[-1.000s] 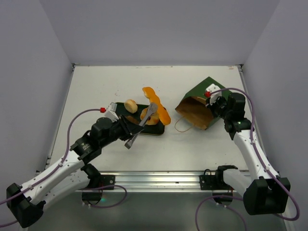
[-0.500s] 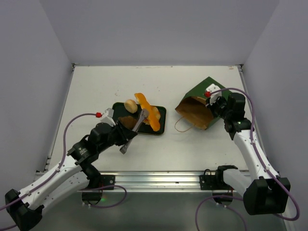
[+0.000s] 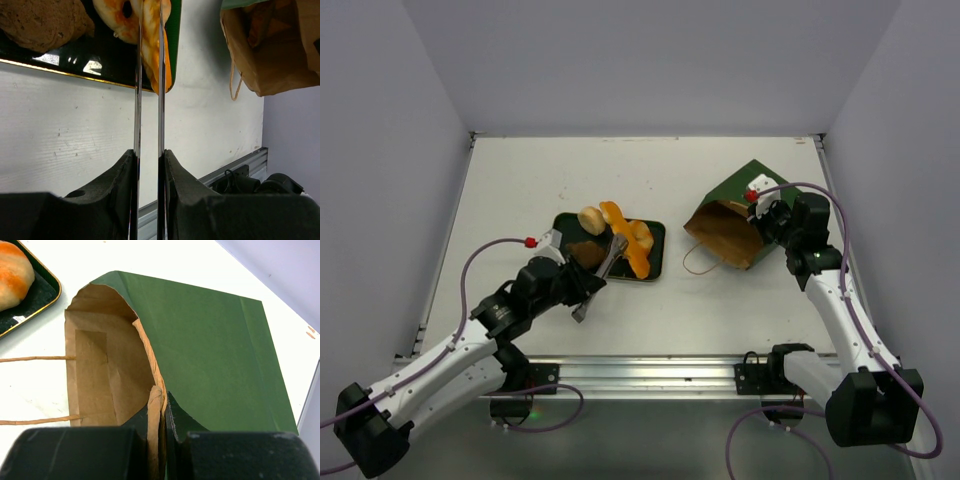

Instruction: Take the fake bread out of the paper bag

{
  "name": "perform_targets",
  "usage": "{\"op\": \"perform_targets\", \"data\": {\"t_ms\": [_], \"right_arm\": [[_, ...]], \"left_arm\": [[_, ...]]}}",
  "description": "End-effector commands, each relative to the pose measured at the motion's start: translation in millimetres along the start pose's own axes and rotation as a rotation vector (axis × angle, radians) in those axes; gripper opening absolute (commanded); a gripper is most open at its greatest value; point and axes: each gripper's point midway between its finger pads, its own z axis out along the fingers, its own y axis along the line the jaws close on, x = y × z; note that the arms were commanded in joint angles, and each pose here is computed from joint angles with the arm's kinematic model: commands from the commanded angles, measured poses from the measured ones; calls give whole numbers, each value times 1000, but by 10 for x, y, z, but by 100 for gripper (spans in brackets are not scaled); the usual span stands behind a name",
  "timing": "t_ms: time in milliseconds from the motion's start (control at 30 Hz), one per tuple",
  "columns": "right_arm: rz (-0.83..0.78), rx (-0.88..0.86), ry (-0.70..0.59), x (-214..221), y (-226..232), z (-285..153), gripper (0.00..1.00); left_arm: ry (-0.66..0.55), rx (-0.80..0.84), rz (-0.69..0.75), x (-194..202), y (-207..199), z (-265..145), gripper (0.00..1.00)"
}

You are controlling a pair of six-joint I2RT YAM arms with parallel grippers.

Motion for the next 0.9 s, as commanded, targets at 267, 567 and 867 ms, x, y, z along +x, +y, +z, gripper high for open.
{"op": "perform_targets", "data": {"t_ms": [267, 567, 867], "right_arm": [[-11, 23, -30, -63, -56, 9, 1], [-12, 21, -29, -61, -54, 13, 1], [-11, 20, -28, -58, -51, 9, 1]], "left_arm": [[-71, 142, -20, -179, -306, 22, 0], [-72, 164, -33, -159, -311, 74, 0], [-55, 130, -17, -103, -194, 171, 0]]}}
